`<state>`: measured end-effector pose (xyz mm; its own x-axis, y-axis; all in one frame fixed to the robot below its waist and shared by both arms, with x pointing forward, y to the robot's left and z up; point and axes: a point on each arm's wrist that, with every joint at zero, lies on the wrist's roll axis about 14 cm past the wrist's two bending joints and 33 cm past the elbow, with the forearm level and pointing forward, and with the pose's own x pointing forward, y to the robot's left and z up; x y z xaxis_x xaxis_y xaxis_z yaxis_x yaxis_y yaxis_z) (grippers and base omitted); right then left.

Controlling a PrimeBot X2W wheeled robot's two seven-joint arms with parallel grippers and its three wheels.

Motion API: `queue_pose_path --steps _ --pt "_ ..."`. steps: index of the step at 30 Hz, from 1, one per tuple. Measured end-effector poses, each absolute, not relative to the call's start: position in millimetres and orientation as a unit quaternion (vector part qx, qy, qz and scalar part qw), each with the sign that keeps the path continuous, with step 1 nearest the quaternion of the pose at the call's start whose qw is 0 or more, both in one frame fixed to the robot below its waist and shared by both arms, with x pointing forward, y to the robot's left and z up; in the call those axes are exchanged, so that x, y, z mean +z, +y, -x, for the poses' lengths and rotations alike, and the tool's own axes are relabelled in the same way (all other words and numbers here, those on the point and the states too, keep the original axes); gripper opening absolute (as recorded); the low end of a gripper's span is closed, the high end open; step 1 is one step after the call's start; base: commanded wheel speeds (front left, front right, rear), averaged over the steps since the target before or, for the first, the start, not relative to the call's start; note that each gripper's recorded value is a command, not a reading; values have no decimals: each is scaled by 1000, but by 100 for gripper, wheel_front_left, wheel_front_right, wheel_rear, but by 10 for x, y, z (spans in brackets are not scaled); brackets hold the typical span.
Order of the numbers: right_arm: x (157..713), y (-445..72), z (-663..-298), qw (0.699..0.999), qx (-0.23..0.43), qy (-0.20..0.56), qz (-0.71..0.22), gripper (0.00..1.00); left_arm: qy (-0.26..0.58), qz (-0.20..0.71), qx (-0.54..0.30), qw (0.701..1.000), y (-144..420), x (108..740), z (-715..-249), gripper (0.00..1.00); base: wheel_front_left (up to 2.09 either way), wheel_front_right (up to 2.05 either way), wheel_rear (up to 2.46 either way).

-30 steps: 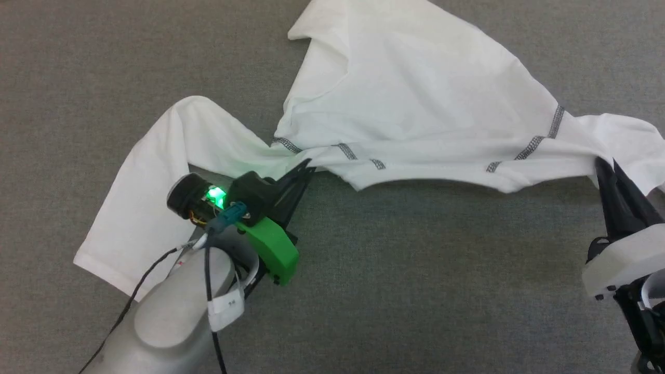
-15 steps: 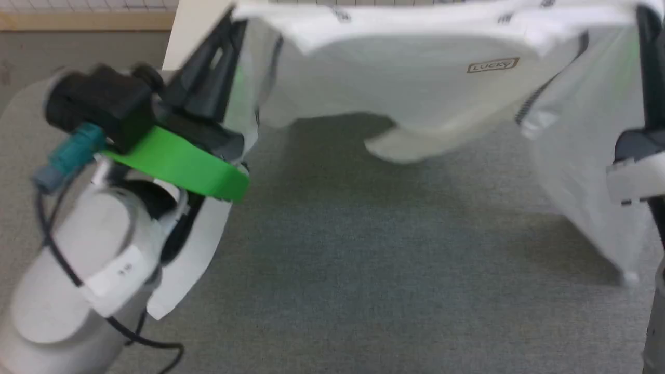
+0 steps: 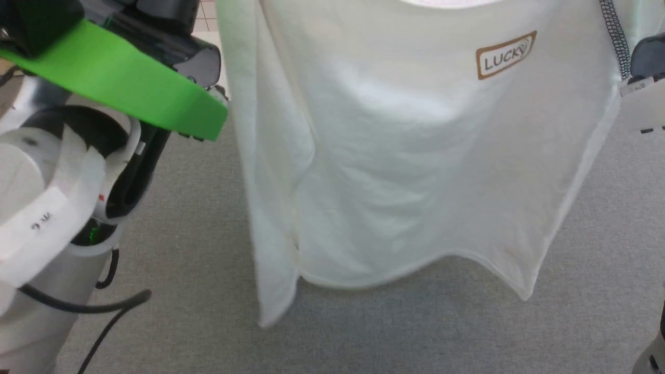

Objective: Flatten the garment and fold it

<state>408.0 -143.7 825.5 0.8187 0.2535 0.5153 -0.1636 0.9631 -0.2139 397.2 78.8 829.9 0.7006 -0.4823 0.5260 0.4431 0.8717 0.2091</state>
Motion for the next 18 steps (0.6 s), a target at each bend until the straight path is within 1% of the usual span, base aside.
queue_pose_path --steps 4,8,10,12,18 --pt "8278 -1391 -4142 953 119 -266 80 0 -274 -31 -255 927 764 8315 -4031 0 0 0 0" --pt "8246 -1385 -4321 959 120 -244 80 0 -231 -12 -252 940 796 8225 -4253 0 0 0 0" --pt "8194 -1370 -4519 964 122 -224 81 0 -202 4 -235 951 884 8151 -4503 0 0 0 0" --pt "8147 -1298 -4854 966 124 -203 99 0 -178 17 -205 962 1013 8098 -4894 0 0 0 0" --pt "8290 -1211 -5436 962 108 -207 139 0 -180 2 -152 972 1160 8142 -5512 0 0 0 0"
